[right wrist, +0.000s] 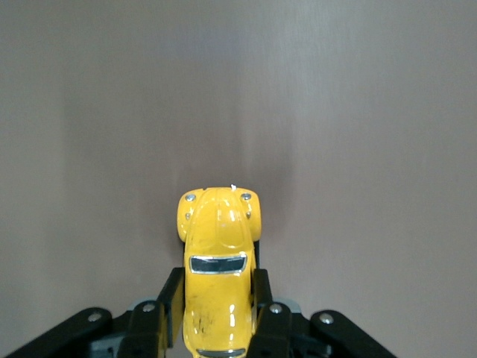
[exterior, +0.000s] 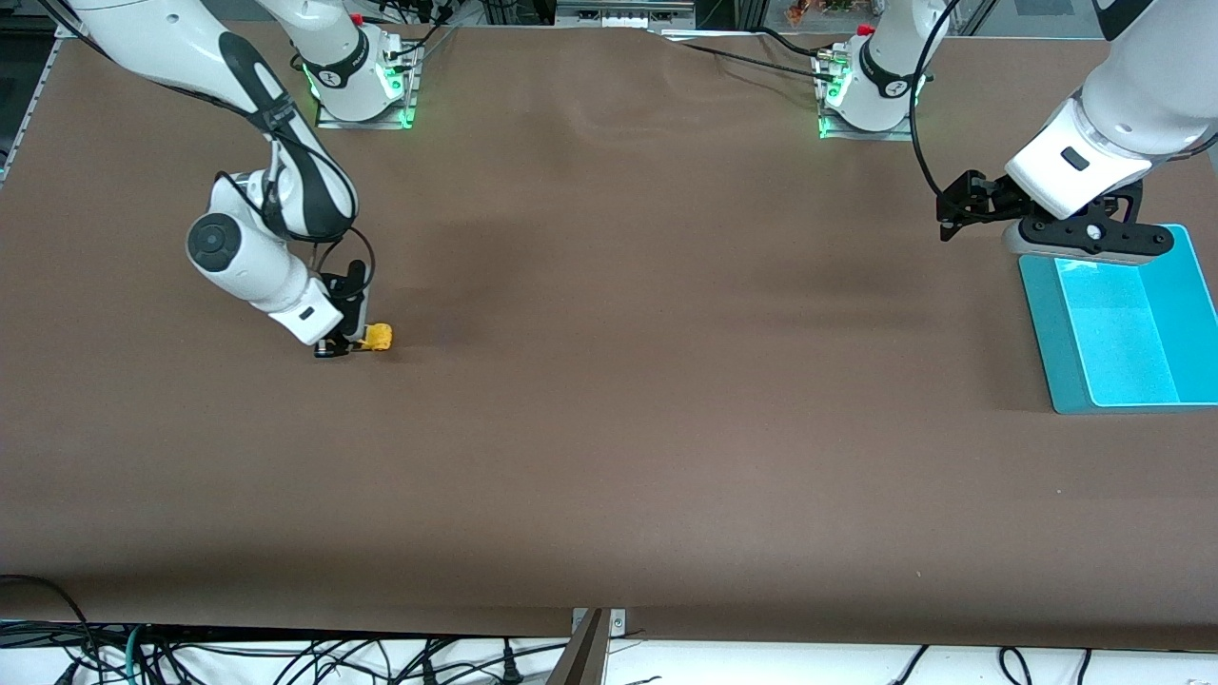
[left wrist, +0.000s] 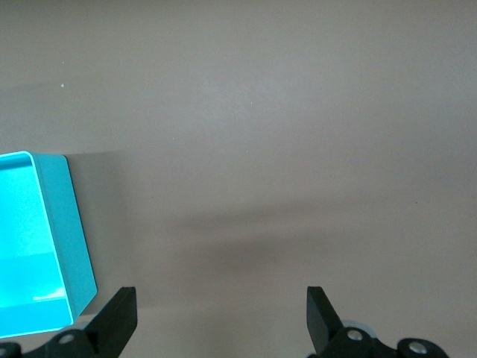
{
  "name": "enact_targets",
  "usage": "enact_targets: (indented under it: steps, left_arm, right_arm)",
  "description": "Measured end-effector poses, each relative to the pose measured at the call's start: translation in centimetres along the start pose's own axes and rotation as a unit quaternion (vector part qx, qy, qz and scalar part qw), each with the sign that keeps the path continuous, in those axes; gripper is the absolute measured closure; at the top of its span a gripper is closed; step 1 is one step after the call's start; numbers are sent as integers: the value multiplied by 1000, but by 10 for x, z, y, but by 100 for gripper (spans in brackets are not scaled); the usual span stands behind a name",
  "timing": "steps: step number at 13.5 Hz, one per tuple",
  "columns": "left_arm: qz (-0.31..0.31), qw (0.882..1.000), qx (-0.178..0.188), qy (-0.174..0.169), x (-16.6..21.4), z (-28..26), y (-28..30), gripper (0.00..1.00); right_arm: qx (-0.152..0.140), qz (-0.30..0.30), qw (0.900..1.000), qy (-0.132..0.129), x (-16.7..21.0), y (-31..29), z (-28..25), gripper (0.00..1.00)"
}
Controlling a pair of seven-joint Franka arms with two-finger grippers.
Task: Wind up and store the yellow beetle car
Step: 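Pull the held car backward along the table with the right gripper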
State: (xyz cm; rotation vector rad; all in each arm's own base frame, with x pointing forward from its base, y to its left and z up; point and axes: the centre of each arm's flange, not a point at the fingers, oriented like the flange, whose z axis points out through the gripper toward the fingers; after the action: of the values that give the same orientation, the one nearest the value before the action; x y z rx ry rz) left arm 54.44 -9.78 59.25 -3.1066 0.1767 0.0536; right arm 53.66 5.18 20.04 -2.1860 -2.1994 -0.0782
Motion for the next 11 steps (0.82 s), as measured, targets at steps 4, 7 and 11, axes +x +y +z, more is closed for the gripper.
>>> enact_targets:
  steps: [4, 7, 11]
  left_arm:
    - [0, 1000, 0, 0, 0, 0, 0, 0]
    - [0, 1000, 0, 0, 0, 0, 0, 0]
    - [-1, 1000, 0, 0, 0, 0, -1, 0]
  right_arm:
    - [-3, -15, 1000, -1, -68, 1, -4, 59]
    - [-8, -27, 1000, -10, -125, -2, -8, 59]
    - [-9, -19, 1000, -14, -192, -16, -13, 59]
